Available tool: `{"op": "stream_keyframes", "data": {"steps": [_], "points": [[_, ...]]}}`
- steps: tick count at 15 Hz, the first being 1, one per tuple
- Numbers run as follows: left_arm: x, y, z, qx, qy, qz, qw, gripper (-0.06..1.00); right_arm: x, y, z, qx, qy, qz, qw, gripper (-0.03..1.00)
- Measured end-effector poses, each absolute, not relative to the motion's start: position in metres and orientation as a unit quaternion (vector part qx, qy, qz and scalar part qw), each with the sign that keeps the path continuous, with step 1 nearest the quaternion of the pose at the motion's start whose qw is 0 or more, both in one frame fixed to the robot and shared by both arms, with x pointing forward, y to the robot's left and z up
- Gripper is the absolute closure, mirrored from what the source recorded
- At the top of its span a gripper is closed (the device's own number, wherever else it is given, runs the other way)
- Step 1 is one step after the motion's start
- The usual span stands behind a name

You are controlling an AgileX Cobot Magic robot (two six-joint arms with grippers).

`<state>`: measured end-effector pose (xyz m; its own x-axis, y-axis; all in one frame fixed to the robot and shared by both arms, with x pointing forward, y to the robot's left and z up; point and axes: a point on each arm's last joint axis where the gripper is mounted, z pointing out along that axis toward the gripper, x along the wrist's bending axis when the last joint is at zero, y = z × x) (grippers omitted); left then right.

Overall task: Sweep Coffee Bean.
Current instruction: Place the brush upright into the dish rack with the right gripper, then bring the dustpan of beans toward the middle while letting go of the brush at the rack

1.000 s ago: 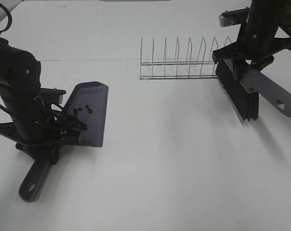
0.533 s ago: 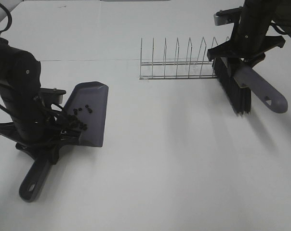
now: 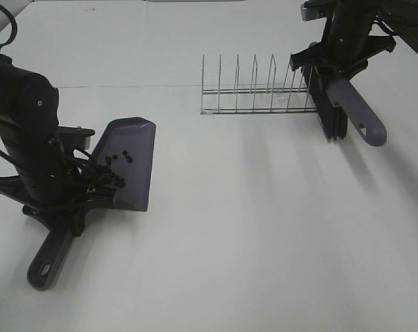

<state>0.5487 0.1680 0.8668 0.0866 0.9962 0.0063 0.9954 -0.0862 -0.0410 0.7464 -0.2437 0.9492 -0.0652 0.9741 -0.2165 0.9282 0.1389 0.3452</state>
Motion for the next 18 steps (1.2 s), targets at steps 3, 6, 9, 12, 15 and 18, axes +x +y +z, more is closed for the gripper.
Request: {"op": "stream_keyframes", "data": {"steps": [3, 6, 9, 12, 15, 18], "points": [[0.549, 0.168, 0.867, -0.737, -0.676, 0.012, 0.017, 0.68, 0.755, -0.245, 0.93, 0.656, 0.725, 0.056, 0.2, 0.61], [0.549, 0.168, 0.867, -0.737, -0.675, 0.012, 0.017, 0.68, 0.756, -0.245, 0.931, 0.667, 0.715, 0.063, 0.201, 0.59], [0.549, 0.168, 0.867, -0.737, -0.676, 0.011, 0.016, 0.68, 0.757, -0.245, 0.934, 0.672, 0.709, 0.067, 0.204, 0.34], [0.552, 0.165, 0.869, -0.732, -0.681, 0.013, 0.004, 0.68, 0.756, -0.245, 0.941, 0.672, 0.708, 0.071, 0.207, 0.24], [0.567, 0.156, 0.873, -0.724, -0.689, 0.014, -0.02, 0.68, 0.755, -0.245, 0.952, 0.671, 0.705, 0.079, 0.213, 0.23], [0.583, 0.148, 0.879, -0.717, -0.695, 0.008, -0.055, 0.68, 0.755, -0.245, 0.952, 0.671, 0.706, 0.079, 0.213, 0.23]]}}
